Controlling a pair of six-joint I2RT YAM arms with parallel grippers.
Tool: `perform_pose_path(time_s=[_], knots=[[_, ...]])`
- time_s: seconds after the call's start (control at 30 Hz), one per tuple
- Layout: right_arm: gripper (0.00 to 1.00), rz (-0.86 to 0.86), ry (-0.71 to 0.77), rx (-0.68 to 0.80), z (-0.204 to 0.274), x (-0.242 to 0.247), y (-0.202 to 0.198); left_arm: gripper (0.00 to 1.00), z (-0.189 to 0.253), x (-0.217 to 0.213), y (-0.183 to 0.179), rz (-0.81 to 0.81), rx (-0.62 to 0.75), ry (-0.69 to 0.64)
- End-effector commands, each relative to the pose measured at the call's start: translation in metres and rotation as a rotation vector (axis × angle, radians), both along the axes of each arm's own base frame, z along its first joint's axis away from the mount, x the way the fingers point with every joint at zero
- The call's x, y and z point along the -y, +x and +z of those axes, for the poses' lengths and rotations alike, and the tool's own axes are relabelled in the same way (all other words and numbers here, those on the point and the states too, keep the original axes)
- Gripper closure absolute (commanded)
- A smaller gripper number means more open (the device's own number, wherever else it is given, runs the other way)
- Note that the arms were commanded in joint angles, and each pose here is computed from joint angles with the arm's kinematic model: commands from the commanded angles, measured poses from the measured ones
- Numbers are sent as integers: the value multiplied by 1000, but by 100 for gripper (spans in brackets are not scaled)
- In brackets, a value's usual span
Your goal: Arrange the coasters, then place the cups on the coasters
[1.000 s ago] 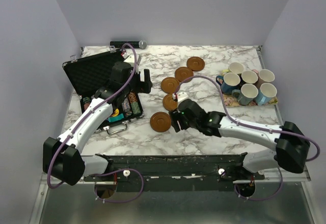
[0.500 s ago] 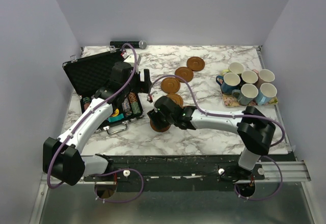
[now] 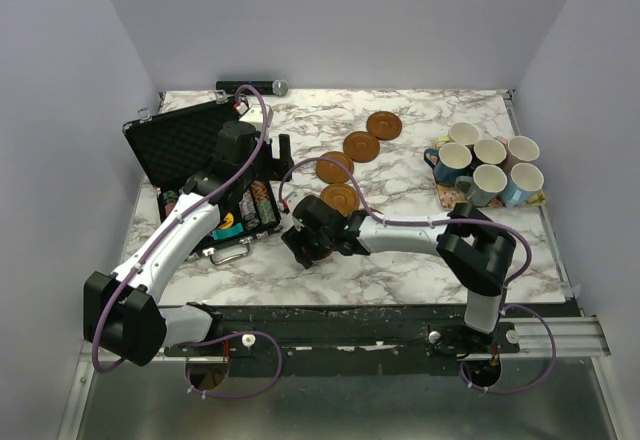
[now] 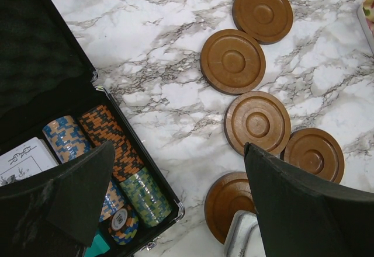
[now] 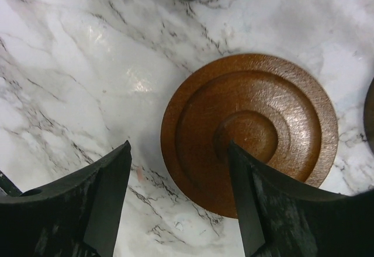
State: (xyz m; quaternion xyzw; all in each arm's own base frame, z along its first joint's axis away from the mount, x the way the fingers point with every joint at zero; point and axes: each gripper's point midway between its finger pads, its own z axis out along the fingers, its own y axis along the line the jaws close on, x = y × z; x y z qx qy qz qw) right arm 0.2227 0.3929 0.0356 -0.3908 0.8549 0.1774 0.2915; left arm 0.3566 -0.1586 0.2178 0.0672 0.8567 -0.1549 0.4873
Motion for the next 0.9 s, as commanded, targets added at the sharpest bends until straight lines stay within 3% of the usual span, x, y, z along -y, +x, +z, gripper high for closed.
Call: perform_pose_path(time_s=[0.0,0.4,0.87], knots=[[25,21,-84,-99,-32,22,-25,1,10,1,-4,-4,19,-18],[27,23,-149,-232,-35,70,-67,1,9,5,-5,-21,11,-36],[28,-197,-296,-305,-40,146,-97,1,9,8,-6,-29,8,-51]])
